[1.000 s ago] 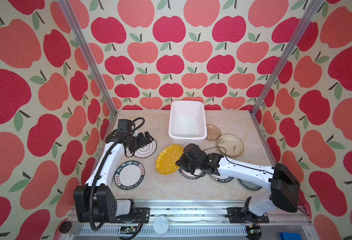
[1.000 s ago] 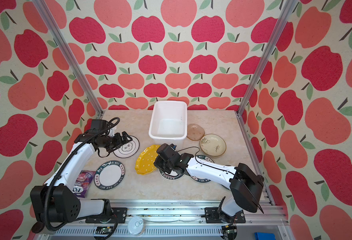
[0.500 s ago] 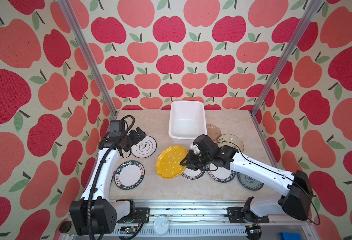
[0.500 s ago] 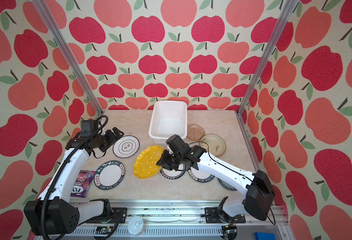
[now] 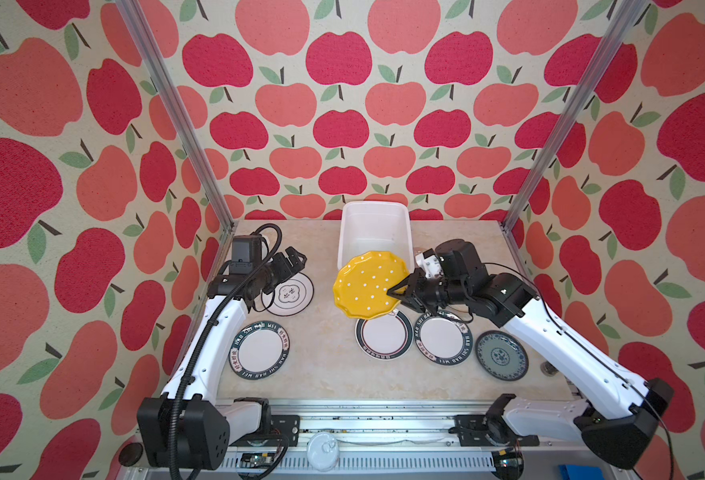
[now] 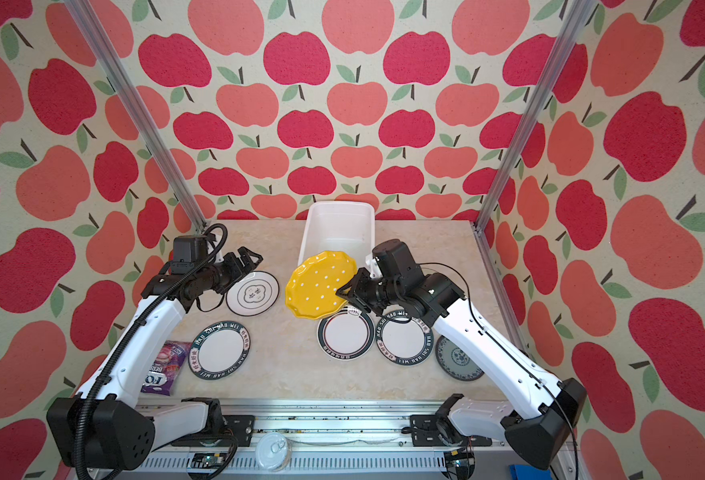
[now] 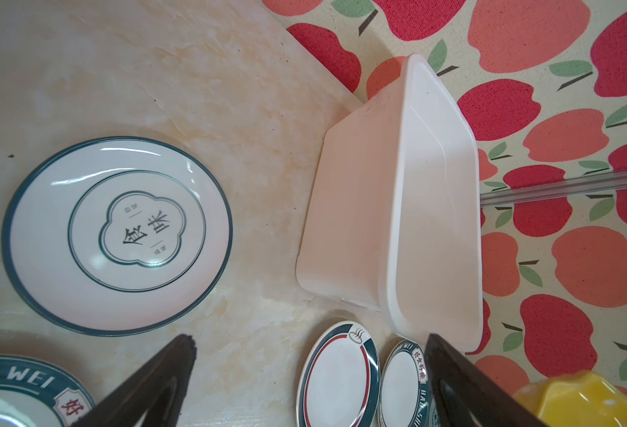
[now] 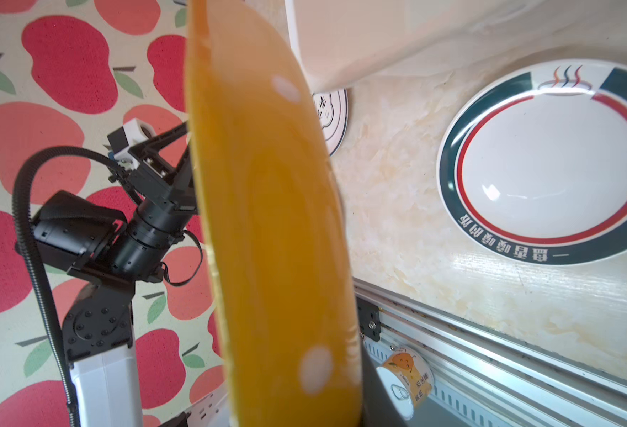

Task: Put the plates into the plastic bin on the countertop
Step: 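Lift the yellow dish with the right gripper and carry it toward the bin, then lower the yellow dish into the white bin with the right gripper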

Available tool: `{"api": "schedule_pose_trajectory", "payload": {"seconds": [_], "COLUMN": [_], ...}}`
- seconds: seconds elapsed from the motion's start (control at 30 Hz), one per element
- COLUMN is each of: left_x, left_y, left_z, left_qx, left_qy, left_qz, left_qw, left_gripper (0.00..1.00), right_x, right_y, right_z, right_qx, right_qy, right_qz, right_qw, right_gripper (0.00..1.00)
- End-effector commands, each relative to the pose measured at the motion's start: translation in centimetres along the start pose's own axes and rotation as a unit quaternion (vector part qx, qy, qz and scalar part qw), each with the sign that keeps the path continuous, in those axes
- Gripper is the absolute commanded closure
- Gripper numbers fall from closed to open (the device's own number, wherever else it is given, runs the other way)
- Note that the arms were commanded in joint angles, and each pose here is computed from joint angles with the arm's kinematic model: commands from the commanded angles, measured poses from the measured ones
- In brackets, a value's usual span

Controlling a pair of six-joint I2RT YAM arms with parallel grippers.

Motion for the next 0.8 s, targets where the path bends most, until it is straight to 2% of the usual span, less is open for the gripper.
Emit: {"api": "schedule_pose_trajectory", "payload": {"seconds": [0.0,0.2,0.4,0.77], "left_x": [-1.4,-3.1,-3.9,-3.6], "left_y": [1.0,3.1,4.9,6.3], "left_z": [-0.6,0.2,0.5,0.7], "left_qx": [-0.003,0.029,0.047,0.053], "left_qy": [0.006,0.037,0.058,0.048], "left_qz": [0.023,0.031,0.037,0.042], "left_qw": [1.000,0.998,0.997,0.997], "left_gripper": [0.01,0.03,0.03,0.04], "right_x": [2.9,4.3,5.5,6.7], "right_y": [-2.2,-1.4,0.8,5.2], "right_z": [-2.8,-6.4,-9.4,-12.7], "right_qx": [-0.085,-0.171,-0.228,-0.304], "right_qy": [-0.011,0.029,0.086,0.173], "right_qz": [-0.068,-0.074,-0.079,-0.036], "right_qw": [0.994,0.982,0.967,0.936], "right_gripper": [1.00,1.00,1.00,1.00]}}
Point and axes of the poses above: each gripper's point midway between its finger pads, its own y axis out along the fingers, its own x axis along the line the jaws close on, z = x × y, the point moved 9 cm from there along -y, back along the fingers
